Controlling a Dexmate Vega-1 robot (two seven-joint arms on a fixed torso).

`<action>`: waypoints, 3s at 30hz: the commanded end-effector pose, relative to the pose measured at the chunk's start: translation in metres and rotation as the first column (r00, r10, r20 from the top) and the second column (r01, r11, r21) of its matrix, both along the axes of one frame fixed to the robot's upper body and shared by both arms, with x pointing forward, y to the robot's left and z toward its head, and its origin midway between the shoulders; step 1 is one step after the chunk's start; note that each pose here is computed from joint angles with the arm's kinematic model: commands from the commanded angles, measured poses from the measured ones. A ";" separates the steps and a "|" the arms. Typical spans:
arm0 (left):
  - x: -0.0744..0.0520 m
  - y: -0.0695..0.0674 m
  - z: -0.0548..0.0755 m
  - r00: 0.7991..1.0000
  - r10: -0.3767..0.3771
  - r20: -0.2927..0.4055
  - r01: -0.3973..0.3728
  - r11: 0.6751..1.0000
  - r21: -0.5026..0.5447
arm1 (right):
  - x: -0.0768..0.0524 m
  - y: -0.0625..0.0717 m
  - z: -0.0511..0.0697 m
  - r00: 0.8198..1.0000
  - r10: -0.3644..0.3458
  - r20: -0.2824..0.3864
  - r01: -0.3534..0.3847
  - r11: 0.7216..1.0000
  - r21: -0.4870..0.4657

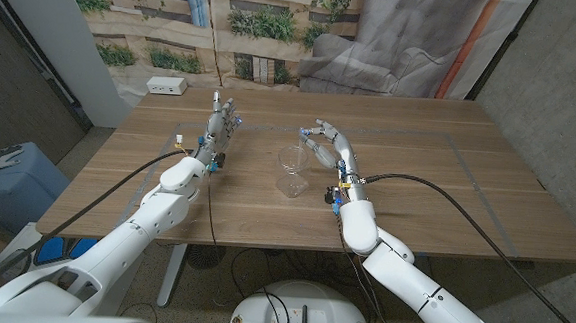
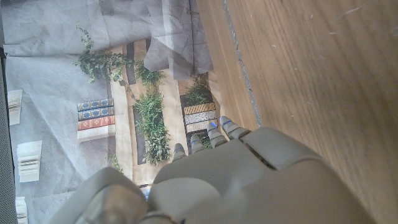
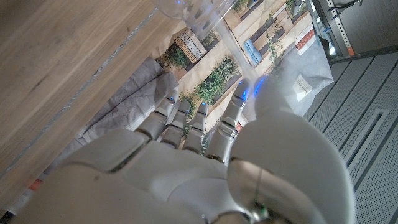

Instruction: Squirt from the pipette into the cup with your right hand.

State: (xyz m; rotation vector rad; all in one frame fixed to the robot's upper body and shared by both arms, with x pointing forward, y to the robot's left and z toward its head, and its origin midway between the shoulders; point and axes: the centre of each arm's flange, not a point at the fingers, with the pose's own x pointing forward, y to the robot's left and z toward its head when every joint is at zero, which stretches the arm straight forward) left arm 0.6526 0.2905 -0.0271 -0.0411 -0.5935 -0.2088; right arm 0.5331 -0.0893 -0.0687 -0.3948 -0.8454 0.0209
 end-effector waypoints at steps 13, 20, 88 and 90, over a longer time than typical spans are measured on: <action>0.000 0.000 0.000 1.000 -0.001 0.000 0.001 1.000 0.001 | 0.002 0.007 -0.010 1.000 0.022 -0.020 -0.022 1.000 0.014; 0.000 0.000 0.000 1.000 -0.001 0.000 0.001 1.000 0.001 | 0.003 0.008 -0.010 1.000 0.018 -0.018 -0.018 1.000 0.021; 0.000 0.000 0.000 1.000 -0.001 0.000 0.001 1.000 0.001 | 0.002 0.015 -0.021 0.997 0.054 -0.063 -0.045 0.990 0.135; 0.000 0.000 0.000 1.000 -0.001 0.000 0.001 1.000 0.001 | 0.002 0.015 -0.021 0.996 0.061 -0.067 -0.051 0.989 0.140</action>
